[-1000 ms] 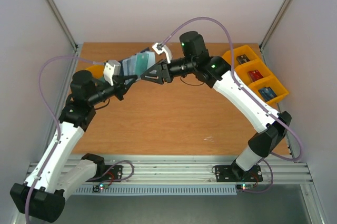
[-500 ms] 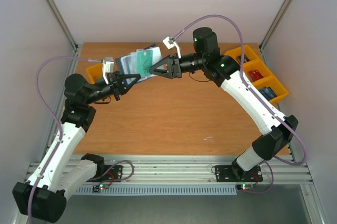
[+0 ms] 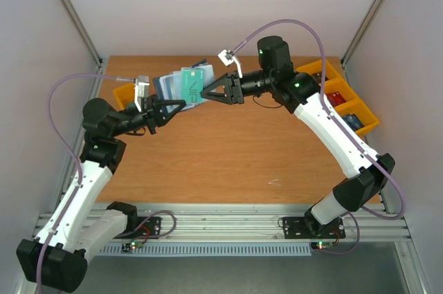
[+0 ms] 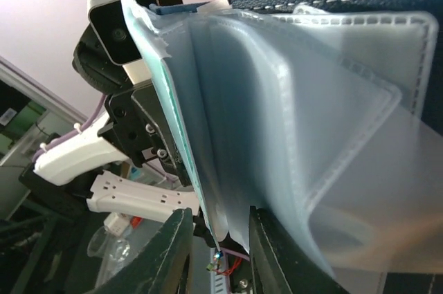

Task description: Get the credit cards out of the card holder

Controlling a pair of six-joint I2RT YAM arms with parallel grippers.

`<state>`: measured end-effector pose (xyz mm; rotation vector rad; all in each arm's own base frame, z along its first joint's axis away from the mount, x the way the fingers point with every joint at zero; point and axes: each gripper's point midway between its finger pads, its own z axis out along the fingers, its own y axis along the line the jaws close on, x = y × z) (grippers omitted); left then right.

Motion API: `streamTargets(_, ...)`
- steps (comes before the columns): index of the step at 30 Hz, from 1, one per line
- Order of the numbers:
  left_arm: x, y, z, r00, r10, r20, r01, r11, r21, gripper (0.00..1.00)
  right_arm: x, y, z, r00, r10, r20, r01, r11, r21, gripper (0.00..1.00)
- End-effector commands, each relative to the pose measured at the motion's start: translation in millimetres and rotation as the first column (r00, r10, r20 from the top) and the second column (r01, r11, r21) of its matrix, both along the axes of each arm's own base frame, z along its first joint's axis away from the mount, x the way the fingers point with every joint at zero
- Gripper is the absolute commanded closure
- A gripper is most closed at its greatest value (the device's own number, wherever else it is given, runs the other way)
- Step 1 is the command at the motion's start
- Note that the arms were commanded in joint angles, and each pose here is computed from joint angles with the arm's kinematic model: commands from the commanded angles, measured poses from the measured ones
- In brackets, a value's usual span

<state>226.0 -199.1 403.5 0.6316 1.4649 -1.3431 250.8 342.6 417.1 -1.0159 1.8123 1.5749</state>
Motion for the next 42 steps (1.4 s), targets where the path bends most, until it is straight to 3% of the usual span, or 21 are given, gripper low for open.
streamTargets(1, -14, 0, 20, 0.994, -0.03, 0.106, 0.033, 0.999, -0.02, 1.0, -8, -2, 11, 0.999, 0.05, 0.012, -0.05, 0.998, 0.032, 0.83)
streamTargets(9, -11, 0, 19, 0.995, -0.024, 0.098, 0.026, 0.999, -0.018, 1.0, -22, 6, 15, 0.993, 0.117, 0.022, -0.119, 0.992, 0.052, 0.89)
streamTargets(11, -11, -1, 19, 0.995, -0.026, 0.097, 0.028, 0.999, -0.017, 1.0, -23, 8, 14, 0.991, 0.131, 0.023, -0.132, 0.99, 0.054, 0.98)
streamTargets(18, -9, 0, 15, 0.997, -0.014, 0.075, 0.016, 1.0, -0.019, 0.99, -30, 2, 22, 0.99, 0.124, 0.072, -0.129, 0.99, 0.061, 0.99)
streamTargets(21, -7, 0, 13, 0.999, -0.007, 0.053, 0.008, 1.0, -0.025, 0.77, -27, 0, 19, 0.991, 0.101, 0.084, -0.105, 0.994, 0.04, 0.99)
streamTargets(33, -8, 1, 11, 0.999, -0.006, 0.047, 0.007, 1.0, -0.028, 0.71, -31, -17, 10, 0.99, 0.077, 0.121, -0.067, 0.994, -0.084, 0.99)
streamTargets(35, -8, 1, 10, 0.999, -0.005, 0.046, 0.007, 1.0, -0.027, 0.73, -34, -19, 10, 0.989, 0.09, 0.118, -0.078, 0.992, -0.104, 0.99)
streamTargets(40, -7, 1, 8, 0.999, -0.006, 0.044, 0.007, 1.0, -0.022, 0.97, -36, -20, 8, 0.989, 0.094, 0.117, -0.079, 0.989, -0.124, 0.99)
streamTargets(42, -8, 1, 7, 0.999, -0.003, 0.044, 0.004, 1.0, -0.02, 1.0, -36, -21, 9, 0.987, 0.089, 0.13, -0.073, 0.989, -0.127, 0.99)
